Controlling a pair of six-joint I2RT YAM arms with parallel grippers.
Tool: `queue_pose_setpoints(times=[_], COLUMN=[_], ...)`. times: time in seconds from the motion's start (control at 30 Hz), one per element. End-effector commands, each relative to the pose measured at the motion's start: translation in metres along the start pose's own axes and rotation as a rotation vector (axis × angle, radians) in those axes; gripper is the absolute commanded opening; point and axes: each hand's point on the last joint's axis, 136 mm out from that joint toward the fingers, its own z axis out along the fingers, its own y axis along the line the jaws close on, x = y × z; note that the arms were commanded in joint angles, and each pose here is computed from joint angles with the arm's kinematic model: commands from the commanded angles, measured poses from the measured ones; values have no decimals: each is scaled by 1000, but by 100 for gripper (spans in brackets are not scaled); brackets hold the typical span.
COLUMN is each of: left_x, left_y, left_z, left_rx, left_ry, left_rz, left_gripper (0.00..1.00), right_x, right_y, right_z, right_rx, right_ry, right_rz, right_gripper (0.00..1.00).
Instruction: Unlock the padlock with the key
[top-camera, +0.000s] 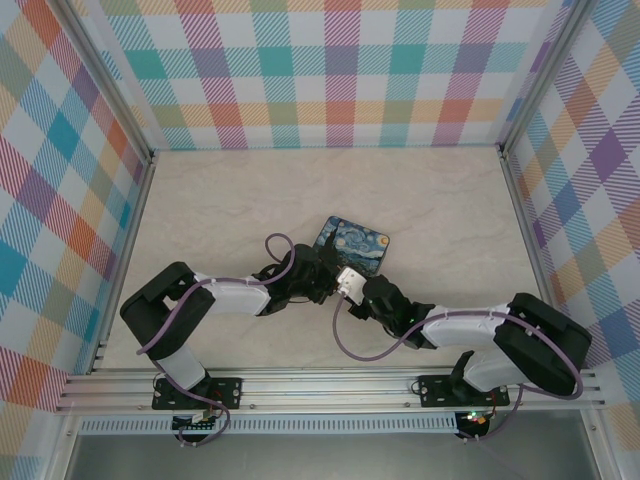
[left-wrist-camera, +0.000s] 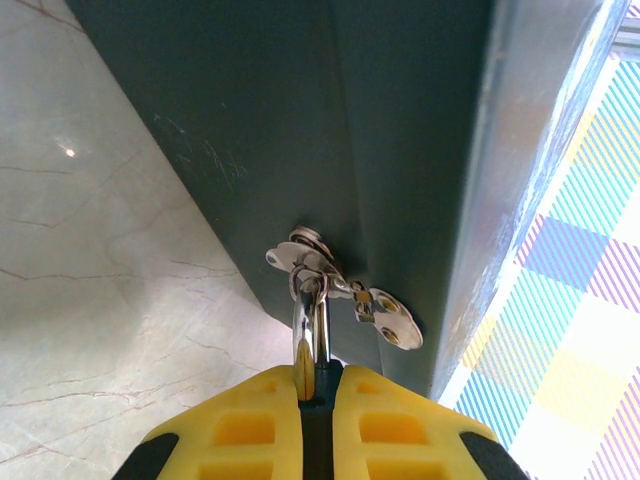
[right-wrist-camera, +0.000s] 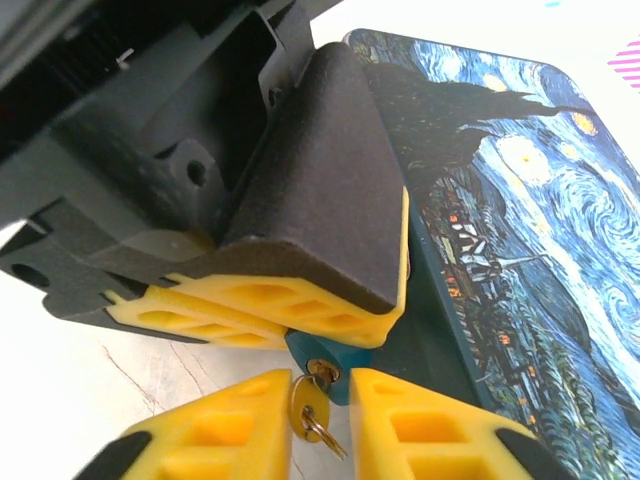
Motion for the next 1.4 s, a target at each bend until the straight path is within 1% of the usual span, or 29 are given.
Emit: queue_pose_setpoints(times=[0.0, 0.17, 0.2, 0.23, 0.33, 0.53, 0.63, 0.67, 0.83, 1.07, 1.13, 1.27, 1.37], left_x=[5, 5, 6, 5, 3, -4, -11, -13, -34, -68, -75, -86, -93], left_y=[-13, -13, -13, -12, -10, -7, -3, -3, -7, -29, -36, -51, -61], left_z=[1, -1, -1, -3, -9, -33, -49, -54, -88, -133, -142, -148, -143], left_rx=[50, 54, 55, 51, 44, 26, 17, 15, 10, 25, 21, 23, -1], left_ry=[24, 22, 20, 15, -4, -60, -94, -105, -177, -280, -308, -341, -348], left_rz=[-2, 1, 5, 8, 18, 34, 33, 38, 56, 127, 157, 217, 288], left_gripper=[0, 0, 2, 8, 21, 49, 58, 59, 63, 67, 69, 72, 74], right_x=[-15, -11, -8, -6, 1, 14, 13, 12, 16, 19, 19, 15, 16], right_y=[-6, -7, -7, -7, -7, -10, -13, -14, -12, -13, -16, -22, -27], right_z=[2, 1, 1, 1, 1, 2, 1, 1, -3, -17, -21, -31, -35], right_rx=[29, 36, 36, 36, 38, 50, 55, 53, -12, -122, -135, -181, -216], right_ry=[-37, -17, -6, 4, 27, 58, 50, 48, 37, 17, 16, -2, 1], right_rz=[39, 79, 88, 99, 128, 173, 192, 195, 365, 659, 707, 793, 883], right_gripper=[16, 0, 0, 0, 0, 0, 0, 0, 0, 0, 0, 0, 0])
